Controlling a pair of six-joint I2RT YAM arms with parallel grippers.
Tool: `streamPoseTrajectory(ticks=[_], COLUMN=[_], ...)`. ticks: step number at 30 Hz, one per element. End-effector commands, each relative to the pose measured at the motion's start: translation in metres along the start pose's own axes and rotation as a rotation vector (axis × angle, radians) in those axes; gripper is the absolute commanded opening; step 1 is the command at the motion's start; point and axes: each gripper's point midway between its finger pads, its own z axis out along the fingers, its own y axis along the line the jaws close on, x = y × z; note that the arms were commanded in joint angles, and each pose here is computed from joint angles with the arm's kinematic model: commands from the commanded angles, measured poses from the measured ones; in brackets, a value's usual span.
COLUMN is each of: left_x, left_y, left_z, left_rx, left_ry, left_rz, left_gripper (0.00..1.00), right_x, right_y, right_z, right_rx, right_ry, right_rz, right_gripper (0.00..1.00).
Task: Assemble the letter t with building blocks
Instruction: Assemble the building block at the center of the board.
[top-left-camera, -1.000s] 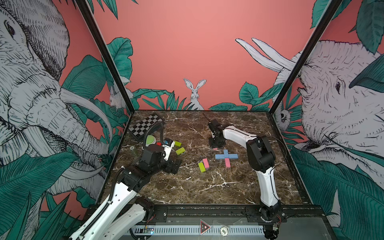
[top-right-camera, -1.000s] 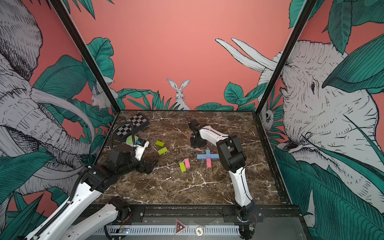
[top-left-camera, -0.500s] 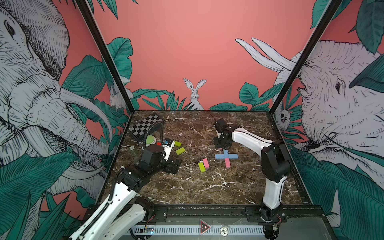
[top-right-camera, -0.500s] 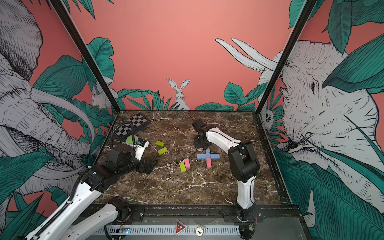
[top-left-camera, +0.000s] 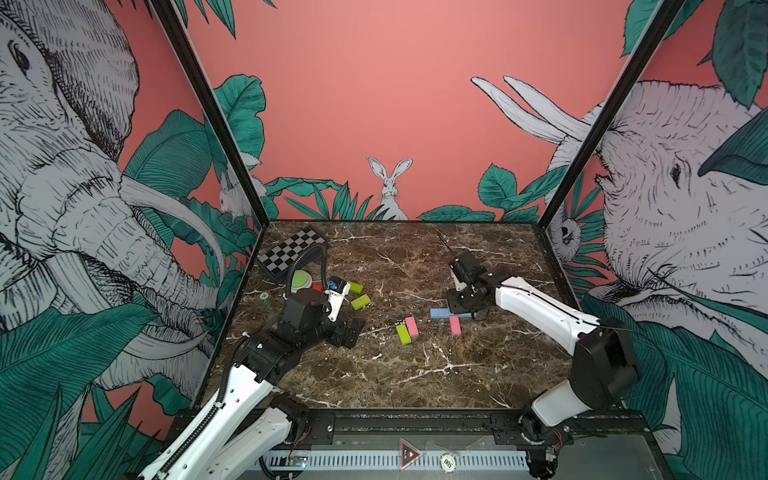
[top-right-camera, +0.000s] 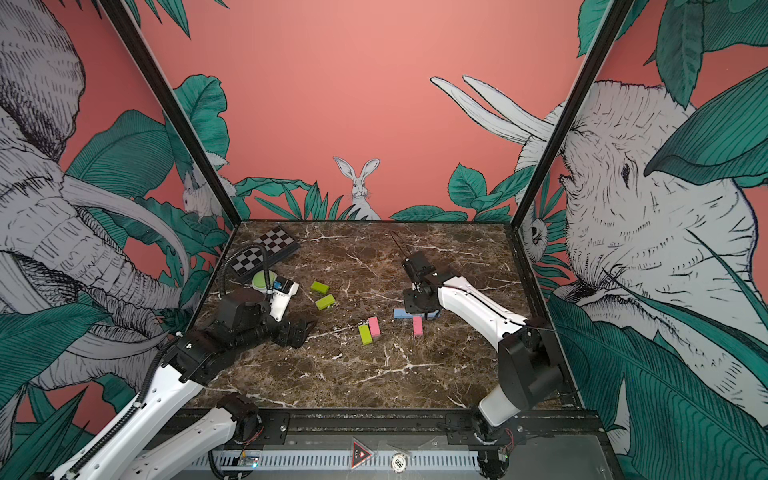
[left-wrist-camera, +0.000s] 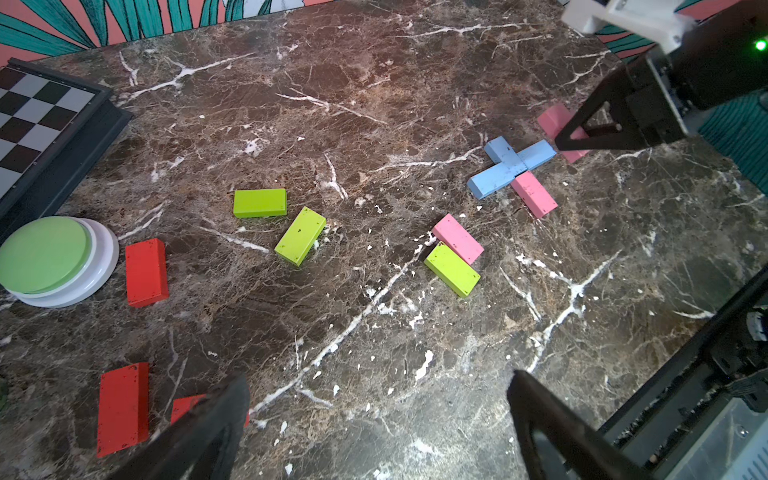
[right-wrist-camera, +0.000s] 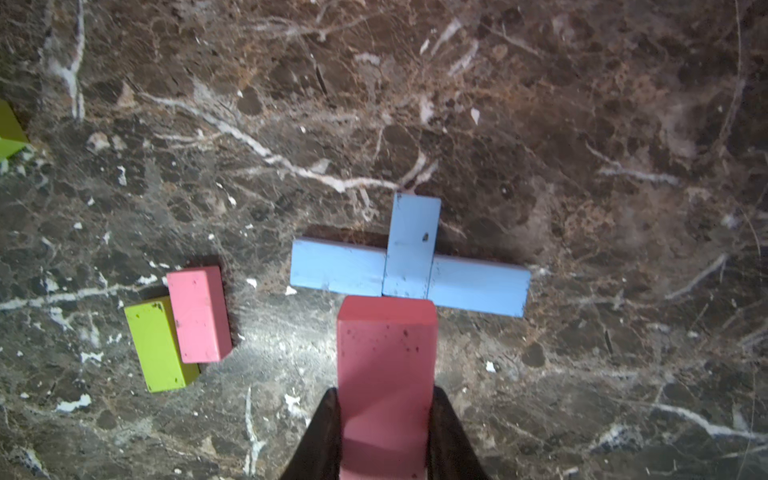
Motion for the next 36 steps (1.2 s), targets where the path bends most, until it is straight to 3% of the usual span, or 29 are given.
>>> streamPoseTrajectory(ticks=[1,17,36], left_x=[-0.002,-0.007,-0.007], left_y=[-0.005,-0.021,-0.014], left_z=[-0.004,-0.007,-0.008], left_rx=[0.028,0.114,0.075], left_ry=[-0.028,-0.064,-0.068], left_rz=[0.011,0.011,0.015], left_gripper=[0.99,0.99,0.99], right_x=[0.021,0.102,0.110], right_y=[-0.009,-0.018,0.002], right_z=[-0.006,0.012,0.047], right_rx=[0.003,-0.051,-0.062], right_ry=[0.021,0.086,0.100], right_rz=[0.033,0.104,0.083], right_gripper=[0.18,0.19,0.19])
